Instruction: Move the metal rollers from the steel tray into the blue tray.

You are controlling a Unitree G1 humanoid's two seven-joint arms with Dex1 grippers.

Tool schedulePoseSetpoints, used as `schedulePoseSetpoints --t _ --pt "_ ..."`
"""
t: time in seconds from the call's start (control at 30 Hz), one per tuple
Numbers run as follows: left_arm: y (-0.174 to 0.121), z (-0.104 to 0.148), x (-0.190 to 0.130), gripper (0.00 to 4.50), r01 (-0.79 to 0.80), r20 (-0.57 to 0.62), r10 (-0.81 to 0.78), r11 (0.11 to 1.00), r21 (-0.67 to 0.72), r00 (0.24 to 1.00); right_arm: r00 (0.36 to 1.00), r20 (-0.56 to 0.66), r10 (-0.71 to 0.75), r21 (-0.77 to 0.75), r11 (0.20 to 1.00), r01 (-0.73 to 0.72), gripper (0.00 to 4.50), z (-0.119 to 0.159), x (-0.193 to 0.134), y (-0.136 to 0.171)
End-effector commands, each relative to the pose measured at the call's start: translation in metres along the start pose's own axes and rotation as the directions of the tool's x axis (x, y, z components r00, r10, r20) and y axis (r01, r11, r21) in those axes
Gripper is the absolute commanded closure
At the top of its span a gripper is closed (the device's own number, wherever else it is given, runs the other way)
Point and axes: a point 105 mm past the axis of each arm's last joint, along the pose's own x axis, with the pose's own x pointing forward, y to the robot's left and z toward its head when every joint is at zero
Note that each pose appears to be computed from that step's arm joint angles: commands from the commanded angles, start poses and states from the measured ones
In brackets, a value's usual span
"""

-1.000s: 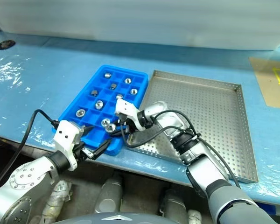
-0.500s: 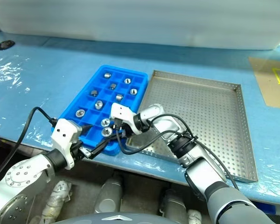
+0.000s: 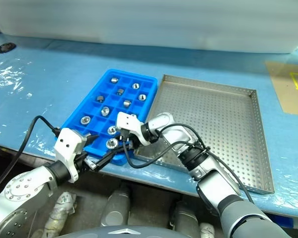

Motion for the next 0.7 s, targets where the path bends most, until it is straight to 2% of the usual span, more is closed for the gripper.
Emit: schedulePoseSetpoints --t 0.03,0.17,0.43,0.6,0.7 --pt "0.001 0.009 -0.001 0.0 0.003 0.035 -0.004 0.999 0.032 0.999 0.999 0.034 0.019 -0.024 1.0 -0.018 2.9 0.009 -0.001 0.005" --pt "0.001 0.008 0.0 0.0 0.009 0.033 -0.01 0.999 0.034 0.999 0.999 0.048 -0.006 -0.003 1.0 0.006 2.9 0.009 -0.001 0.002" --pt "0.003 0.01 0.004 0.0 0.021 0.034 -0.022 0.999 0.044 0.999 0.998 0.055 -0.04 0.014 0.999 0.04 0.05 0.009 -0.003 -0.003" --pt "0.004 0.015 0.009 0.0 0.038 0.047 -0.041 0.998 0.056 0.998 0.986 0.112 -0.12 0.05 0.992 0.114 0.05 0.014 -0.015 -0.015" --pt "0.003 0.018 0.016 0.0 0.078 0.061 -0.082 0.996 0.053 0.995 0.963 0.162 -0.214 0.085 0.976 0.203 0.05 0.016 -0.035 -0.03"
